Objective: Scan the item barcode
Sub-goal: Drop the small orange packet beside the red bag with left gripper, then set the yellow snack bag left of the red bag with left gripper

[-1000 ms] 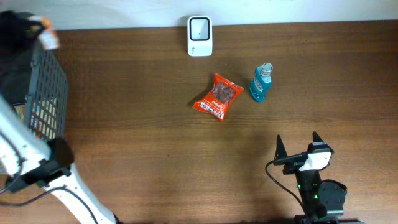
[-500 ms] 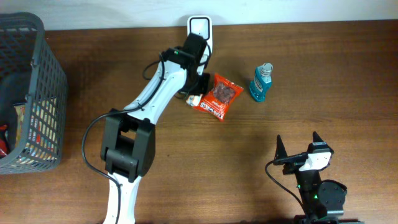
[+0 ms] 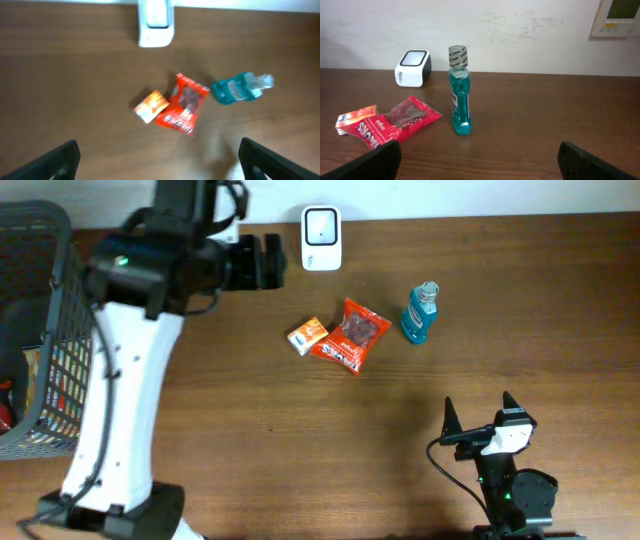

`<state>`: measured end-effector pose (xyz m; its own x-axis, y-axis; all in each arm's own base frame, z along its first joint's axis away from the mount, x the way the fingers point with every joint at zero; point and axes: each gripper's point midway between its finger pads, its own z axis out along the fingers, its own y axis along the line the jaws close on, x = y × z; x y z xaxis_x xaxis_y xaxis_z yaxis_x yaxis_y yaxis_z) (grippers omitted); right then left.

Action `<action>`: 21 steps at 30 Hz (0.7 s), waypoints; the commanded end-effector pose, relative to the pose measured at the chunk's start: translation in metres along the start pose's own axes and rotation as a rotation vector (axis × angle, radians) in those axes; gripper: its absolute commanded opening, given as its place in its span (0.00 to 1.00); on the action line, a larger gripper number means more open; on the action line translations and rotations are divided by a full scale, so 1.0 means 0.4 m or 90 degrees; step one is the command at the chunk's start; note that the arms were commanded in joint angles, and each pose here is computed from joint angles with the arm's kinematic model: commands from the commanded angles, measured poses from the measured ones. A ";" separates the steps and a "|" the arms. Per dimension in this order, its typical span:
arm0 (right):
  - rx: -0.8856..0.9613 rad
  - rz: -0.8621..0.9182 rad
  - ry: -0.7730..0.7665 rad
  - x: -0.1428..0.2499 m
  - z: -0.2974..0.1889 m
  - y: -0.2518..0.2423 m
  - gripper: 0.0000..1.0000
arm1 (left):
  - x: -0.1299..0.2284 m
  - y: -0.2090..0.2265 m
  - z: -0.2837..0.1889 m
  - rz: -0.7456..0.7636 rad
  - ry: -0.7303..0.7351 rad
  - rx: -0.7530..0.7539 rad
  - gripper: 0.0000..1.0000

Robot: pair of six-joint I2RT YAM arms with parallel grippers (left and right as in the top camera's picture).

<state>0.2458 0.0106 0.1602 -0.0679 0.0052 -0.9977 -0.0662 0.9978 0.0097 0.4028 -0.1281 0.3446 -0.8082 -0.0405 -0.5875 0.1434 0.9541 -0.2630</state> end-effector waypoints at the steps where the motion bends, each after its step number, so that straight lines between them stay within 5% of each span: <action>1: -0.003 0.007 0.002 0.007 0.000 0.003 0.99 | 0.013 0.155 -0.077 -0.052 0.001 -0.080 0.99; 4: -0.003 0.007 0.002 0.007 0.000 0.003 0.99 | 0.052 0.359 -0.159 -0.180 0.011 -0.161 0.99; 11: -0.003 0.007 0.002 0.007 0.000 0.003 0.99 | 0.002 0.584 -0.326 -0.370 -0.160 -0.024 0.99; 12: -0.003 0.007 0.002 0.007 0.000 0.003 0.99 | 0.004 0.646 -0.352 -0.379 -0.186 -0.077 0.99; 14: -0.003 0.007 0.002 0.007 0.000 0.003 0.99 | 0.114 0.844 -0.436 -0.462 -0.172 -0.356 0.99; 21: -0.003 0.007 0.002 0.007 0.000 0.003 0.99 | 0.252 1.015 -0.352 -0.547 -0.018 -0.499 0.98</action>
<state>0.2458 0.0106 0.1602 -0.0680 0.0056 -0.9977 -0.0662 0.9978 0.0101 0.3067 0.2723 0.3252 -0.4315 -0.7286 -0.5319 -0.7859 0.5931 -0.1748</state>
